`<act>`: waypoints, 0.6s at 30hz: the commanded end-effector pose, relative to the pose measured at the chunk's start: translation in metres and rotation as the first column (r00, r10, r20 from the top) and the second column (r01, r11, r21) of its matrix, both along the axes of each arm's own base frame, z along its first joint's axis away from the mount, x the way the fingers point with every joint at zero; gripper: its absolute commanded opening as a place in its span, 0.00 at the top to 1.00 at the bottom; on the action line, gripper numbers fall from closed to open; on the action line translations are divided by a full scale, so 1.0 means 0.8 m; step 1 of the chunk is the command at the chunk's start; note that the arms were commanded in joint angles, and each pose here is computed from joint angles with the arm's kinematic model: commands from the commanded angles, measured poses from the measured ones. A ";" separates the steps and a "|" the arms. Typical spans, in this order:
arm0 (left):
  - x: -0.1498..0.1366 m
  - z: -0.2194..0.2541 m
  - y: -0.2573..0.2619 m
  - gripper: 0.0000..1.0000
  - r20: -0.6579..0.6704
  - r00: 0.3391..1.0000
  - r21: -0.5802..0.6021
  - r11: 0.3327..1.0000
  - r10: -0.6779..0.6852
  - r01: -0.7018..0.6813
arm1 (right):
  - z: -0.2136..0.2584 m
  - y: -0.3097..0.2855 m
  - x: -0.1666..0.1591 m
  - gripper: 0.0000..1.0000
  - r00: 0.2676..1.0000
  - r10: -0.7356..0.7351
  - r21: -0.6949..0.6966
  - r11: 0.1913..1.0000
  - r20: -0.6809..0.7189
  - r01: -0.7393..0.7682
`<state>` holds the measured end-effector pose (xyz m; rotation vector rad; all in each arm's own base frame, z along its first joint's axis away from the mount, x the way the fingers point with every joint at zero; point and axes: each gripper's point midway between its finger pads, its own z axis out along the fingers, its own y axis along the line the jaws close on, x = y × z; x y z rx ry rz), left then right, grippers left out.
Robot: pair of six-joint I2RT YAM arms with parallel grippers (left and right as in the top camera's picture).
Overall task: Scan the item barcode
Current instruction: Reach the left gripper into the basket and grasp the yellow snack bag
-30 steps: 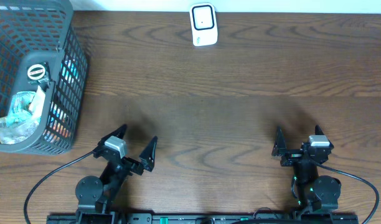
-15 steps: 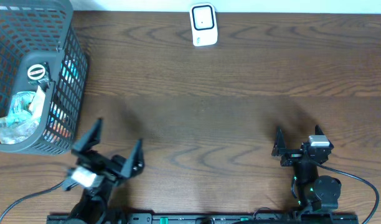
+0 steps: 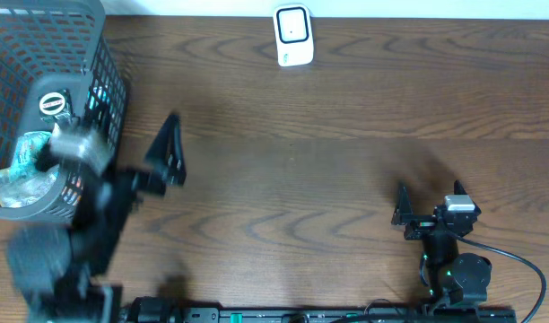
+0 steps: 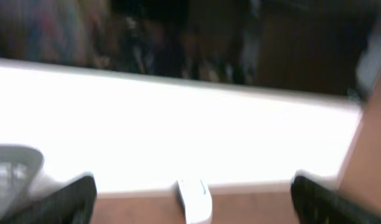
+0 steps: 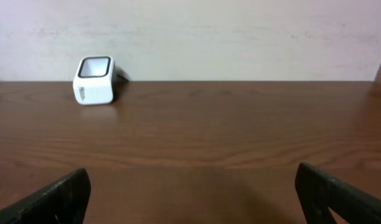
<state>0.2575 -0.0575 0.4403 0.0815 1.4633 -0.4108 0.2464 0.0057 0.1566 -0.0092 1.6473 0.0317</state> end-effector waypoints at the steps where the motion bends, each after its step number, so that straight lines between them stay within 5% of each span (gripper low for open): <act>1: 0.009 0.059 -0.038 0.03 0.036 0.986 0.257 0.955 -0.163 0.149 | -0.001 0.001 0.000 0.01 1.000 0.004 -0.008 1.000 0.000 -0.004; 3: 0.030 0.076 -0.032 0.03 0.051 0.991 0.309 0.946 -0.124 0.103 | -0.001 0.001 0.000 0.01 1.000 0.004 -0.008 1.000 0.000 -0.004; 9: 0.107 0.097 0.061 0.03 -0.122 0.972 0.209 0.963 0.201 -0.172 | -0.001 0.001 0.000 0.01 1.000 0.004 -0.008 1.000 0.000 -0.004; 18: 0.193 0.015 0.253 0.03 -0.487 0.740 0.142 0.878 0.464 -0.457 | -0.001 0.001 0.000 0.01 1.000 0.004 -0.008 1.000 0.000 -0.004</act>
